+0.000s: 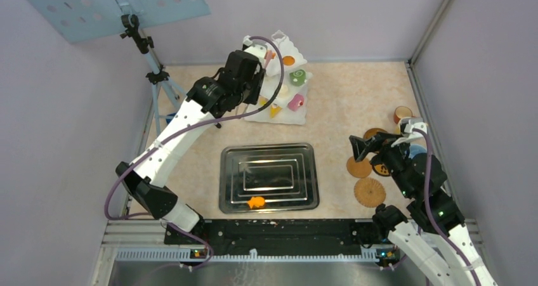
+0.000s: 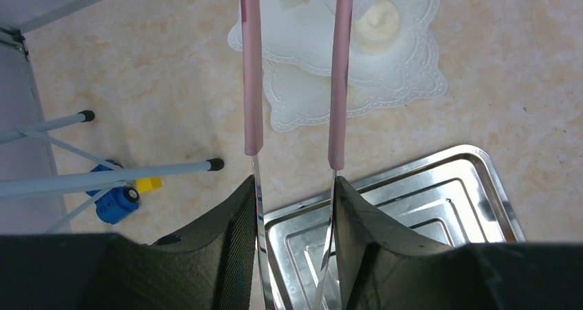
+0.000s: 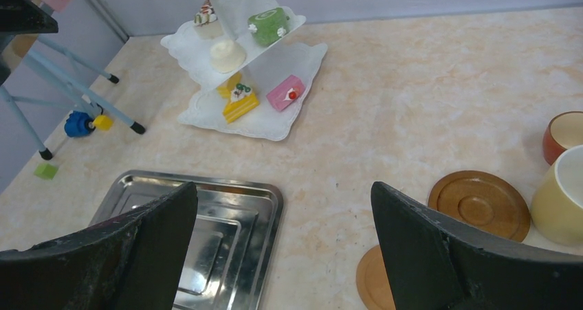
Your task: Serve the afternoon tea
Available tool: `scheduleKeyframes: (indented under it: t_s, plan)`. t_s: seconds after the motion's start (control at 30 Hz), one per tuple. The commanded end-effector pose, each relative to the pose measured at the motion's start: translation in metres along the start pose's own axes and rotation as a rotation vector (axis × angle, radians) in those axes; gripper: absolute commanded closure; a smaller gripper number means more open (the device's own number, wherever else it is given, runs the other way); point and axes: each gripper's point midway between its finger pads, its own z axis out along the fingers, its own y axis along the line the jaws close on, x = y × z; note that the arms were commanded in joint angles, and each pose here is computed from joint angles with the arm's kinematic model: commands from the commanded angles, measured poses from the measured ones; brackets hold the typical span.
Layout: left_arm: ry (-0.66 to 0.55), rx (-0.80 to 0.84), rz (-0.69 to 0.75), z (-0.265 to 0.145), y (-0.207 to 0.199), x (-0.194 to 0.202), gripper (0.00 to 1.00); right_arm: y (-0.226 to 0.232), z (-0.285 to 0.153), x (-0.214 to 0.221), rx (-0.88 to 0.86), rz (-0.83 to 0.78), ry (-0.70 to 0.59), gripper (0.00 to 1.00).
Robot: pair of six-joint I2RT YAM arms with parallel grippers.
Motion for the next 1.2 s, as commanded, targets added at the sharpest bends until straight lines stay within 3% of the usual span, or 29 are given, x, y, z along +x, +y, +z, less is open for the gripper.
scheduleKeyframes:
  t_s: [0.0,0.23,0.57,0.87,1.17]
  plan:
    - [-0.046,-0.014,-0.014,0.02,0.002,-0.018,0.67,0.004,0.0,-0.01,-0.013,0.009,-0.031,0.05]
    - [-0.015,-0.034,-0.027,0.033,0.007,-0.011,0.53,0.005,0.0,-0.009,-0.018,0.01,-0.033,0.05]
    - [-0.059,-0.037,-0.033,0.015,0.016,-0.02,0.31,0.005,0.0,-0.008,-0.019,0.009,-0.029,0.05]
    - [-0.092,0.019,-0.059,-0.039,0.024,-0.024,0.28,0.005,0.002,-0.007,-0.021,0.007,-0.024,0.05]
    - [0.068,0.099,-0.078,-0.073,0.02,0.041,0.29,0.008,0.003,-0.006,-0.034,0.007,-0.021,0.05]
